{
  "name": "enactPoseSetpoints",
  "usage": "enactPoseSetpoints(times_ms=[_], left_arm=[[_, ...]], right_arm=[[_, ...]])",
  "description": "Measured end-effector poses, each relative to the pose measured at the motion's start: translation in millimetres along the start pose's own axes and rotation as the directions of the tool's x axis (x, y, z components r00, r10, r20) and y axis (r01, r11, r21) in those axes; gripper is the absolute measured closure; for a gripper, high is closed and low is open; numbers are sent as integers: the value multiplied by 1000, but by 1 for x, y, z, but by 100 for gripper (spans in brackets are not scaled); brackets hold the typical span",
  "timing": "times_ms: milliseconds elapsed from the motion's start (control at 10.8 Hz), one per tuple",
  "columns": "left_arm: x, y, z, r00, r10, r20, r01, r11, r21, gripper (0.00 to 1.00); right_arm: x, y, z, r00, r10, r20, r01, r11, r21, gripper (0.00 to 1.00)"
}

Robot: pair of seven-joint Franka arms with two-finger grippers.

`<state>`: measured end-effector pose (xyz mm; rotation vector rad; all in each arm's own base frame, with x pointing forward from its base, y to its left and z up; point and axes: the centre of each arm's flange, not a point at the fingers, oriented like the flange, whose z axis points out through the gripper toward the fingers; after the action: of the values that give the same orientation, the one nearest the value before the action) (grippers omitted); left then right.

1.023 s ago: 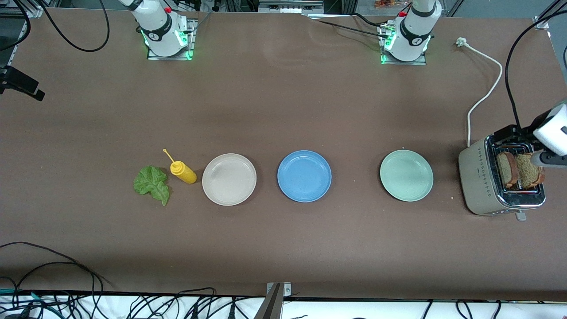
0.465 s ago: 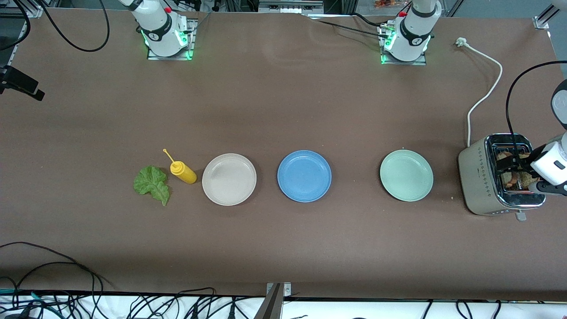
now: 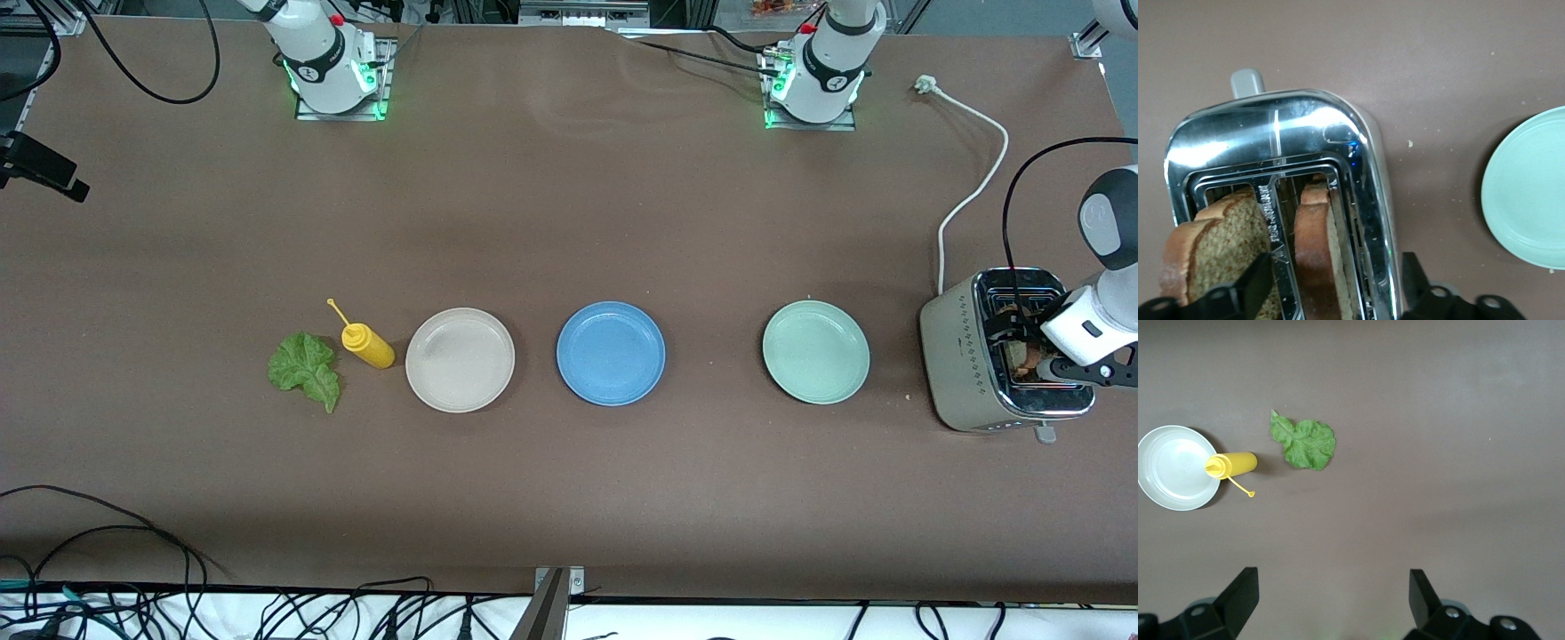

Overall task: Make sandwich in blue plate with both arms
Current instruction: 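Grasp a bread slice with the left gripper and lift it out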

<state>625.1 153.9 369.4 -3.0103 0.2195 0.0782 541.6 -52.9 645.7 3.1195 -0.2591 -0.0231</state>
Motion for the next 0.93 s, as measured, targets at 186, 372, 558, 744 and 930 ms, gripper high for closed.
enactPoseSetpoints(times_ms=[186,372,558,744,930], left_arm=[[-1,0,1,1000,4,6,-4,1000,5,41],[-4,-4,2,1000,-2,17,2,1000,2,70],[-7,-9,2,1000,-12,26,12,1000,0,86],[-9,-9,-1,999,-12,31,12,1000,-1,86],[-11,-7,-21,999,-12,32,12,1000,2,87]], right_arm=[[0,0,0,1000,0,4,0,1000,0,0],[-1,0,0,1000,0,5,0,1000,0,0],[-1,0,1,1000,0,6,0,1000,0,0],[-1,-1,1,1000,-1,7,1,1000,-1,0],[-1,-1,1,1000,-2,7,2,1000,-1,0]])
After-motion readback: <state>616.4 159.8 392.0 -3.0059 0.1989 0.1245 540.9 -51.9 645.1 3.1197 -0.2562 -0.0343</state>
